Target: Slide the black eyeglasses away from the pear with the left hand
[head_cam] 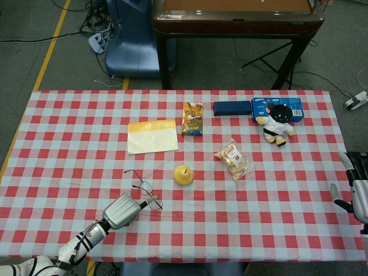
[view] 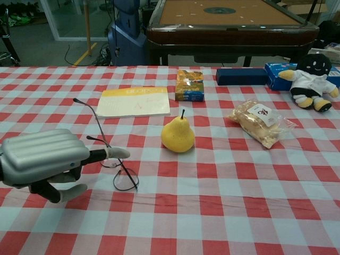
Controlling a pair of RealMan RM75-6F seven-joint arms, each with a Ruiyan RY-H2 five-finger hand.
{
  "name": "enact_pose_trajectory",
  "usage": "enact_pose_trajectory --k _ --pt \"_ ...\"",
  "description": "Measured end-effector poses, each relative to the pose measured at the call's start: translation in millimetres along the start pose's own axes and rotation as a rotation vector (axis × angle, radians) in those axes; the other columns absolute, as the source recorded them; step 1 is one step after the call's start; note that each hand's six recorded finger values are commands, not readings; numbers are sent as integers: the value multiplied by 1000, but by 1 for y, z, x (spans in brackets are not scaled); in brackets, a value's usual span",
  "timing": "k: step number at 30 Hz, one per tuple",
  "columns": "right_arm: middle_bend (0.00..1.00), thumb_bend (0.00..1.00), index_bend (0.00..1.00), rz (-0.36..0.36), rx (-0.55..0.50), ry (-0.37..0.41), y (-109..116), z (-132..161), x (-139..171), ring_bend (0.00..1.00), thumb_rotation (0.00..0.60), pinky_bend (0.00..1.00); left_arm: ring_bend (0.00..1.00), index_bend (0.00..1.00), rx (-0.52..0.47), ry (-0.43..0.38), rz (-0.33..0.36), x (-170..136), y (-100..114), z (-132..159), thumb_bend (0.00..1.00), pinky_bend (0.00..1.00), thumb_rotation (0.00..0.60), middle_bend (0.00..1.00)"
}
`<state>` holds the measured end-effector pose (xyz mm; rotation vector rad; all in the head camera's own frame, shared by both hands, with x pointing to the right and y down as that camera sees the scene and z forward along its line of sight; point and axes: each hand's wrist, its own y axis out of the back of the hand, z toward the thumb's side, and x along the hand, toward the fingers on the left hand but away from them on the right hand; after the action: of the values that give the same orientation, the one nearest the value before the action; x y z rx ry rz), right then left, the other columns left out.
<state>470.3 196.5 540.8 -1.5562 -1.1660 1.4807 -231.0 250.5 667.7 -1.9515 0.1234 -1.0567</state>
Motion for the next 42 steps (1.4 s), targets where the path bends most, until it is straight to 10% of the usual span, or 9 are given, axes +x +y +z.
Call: enact_pose_trajectory --k 42 --pt "87 428 0 -2 4 -4 1 0 1 0 600 69 929 0 -27 50 -71 10 -20 -14 511 973 600 1000"
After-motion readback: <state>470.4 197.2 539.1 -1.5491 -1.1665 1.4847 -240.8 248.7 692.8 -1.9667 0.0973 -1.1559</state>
